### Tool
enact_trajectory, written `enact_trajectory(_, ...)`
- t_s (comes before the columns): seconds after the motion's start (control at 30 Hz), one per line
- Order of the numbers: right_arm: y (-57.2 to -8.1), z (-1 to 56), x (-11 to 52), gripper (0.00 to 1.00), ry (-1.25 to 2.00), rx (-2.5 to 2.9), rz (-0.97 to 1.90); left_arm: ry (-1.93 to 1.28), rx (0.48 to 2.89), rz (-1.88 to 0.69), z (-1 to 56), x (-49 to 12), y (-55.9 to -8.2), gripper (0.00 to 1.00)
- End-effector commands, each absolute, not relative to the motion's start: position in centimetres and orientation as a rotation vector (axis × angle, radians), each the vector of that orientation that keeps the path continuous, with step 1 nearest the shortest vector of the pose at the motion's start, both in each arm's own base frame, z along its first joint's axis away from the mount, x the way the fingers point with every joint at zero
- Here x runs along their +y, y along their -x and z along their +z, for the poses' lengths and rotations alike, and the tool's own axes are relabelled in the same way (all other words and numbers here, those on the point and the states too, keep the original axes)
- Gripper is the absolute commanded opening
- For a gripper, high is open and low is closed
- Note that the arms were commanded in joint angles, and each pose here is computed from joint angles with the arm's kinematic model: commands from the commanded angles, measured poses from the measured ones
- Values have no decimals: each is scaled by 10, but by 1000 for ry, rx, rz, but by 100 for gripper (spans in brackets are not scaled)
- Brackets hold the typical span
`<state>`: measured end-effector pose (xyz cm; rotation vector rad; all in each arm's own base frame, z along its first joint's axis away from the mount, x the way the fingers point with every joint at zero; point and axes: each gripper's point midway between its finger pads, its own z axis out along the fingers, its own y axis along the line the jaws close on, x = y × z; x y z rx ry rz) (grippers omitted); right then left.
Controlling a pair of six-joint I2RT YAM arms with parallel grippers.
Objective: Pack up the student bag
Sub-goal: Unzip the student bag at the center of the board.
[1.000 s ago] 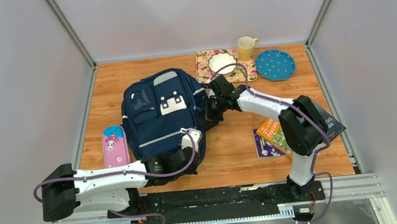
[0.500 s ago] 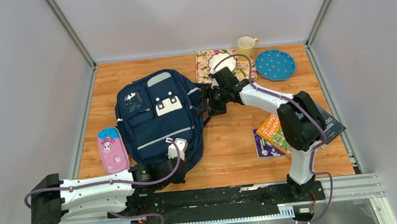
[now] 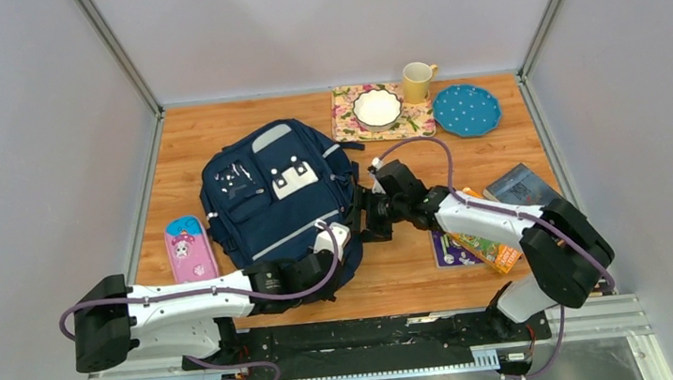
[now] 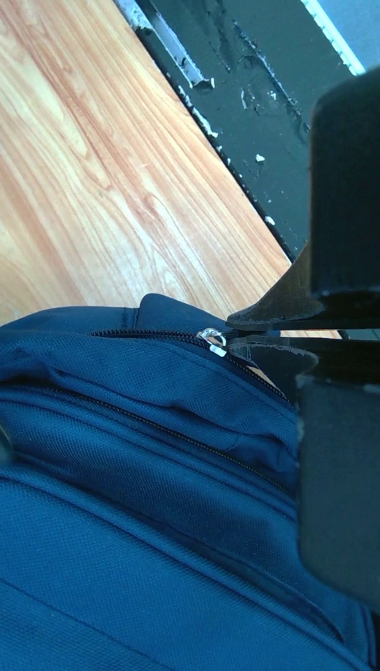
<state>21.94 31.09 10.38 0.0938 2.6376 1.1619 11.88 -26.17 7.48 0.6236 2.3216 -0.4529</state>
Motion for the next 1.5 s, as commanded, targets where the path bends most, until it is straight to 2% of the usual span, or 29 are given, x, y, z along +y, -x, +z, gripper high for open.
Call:
enact_trajectory(0.0, -233, 121, 339, 67, -142, 2560, 1260, -673, 2255, -574, 98, -291, -118, 0)
enact_trajectory(0.03, -234, 119, 341, 64, -146, 2565, 1260, -672, 2250, -583, 100, -293, -118, 0)
enact_trajectory(0.07, -233, 114, 341, 50, -154, 2577, 1255, -670, 2249, -584, 100, -293, -118, 0)
enact_trajectory(0.13, -235, 114, 340, 34, -165, 2561, 1253, -670, 2248, -579, 101, -291, -118, 0)
enact_trajectory(0.17, -236, 113, 338, 20, -169, 2557, 1239, -669, 2262, -560, 98, -287, -118, 0)
enact_trajectory(0.27, -248, 109, 324, 0, -162, 2554, 1110, -658, 2298, -487, 87, -270, -117, 0)
enact_trajectory(0.47, -290, 119, 296, 0, -205, 2507, 1071, -566, 2459, -279, 44, -204, -103, 0)
enact_trajectory(0.63, -301, 133, 290, 0, -139, 2486, 1086, -461, 2528, -200, 21, -159, -91, 0)
enact_trajectory(0.83, -303, 146, 290, 0, -70, 2473, 1108, -310, 2462, -83, 37, -130, -109, 0)
enact_trajectory(1.1, -290, 167, 297, 0, 14, 2454, 1227, -348, 2409, 87, 50, -115, -124, 0)
enact_trajectory(1.37, -288, 193, 291, 0, 44, 2403, 1287, -300, 2319, 455, 69, -70, -141, 0)
enact_trajectory(1.47, -283, 197, 292, 0, 78, 2407, 1315, -282, 2301, 425, 69, -71, -146, 0)
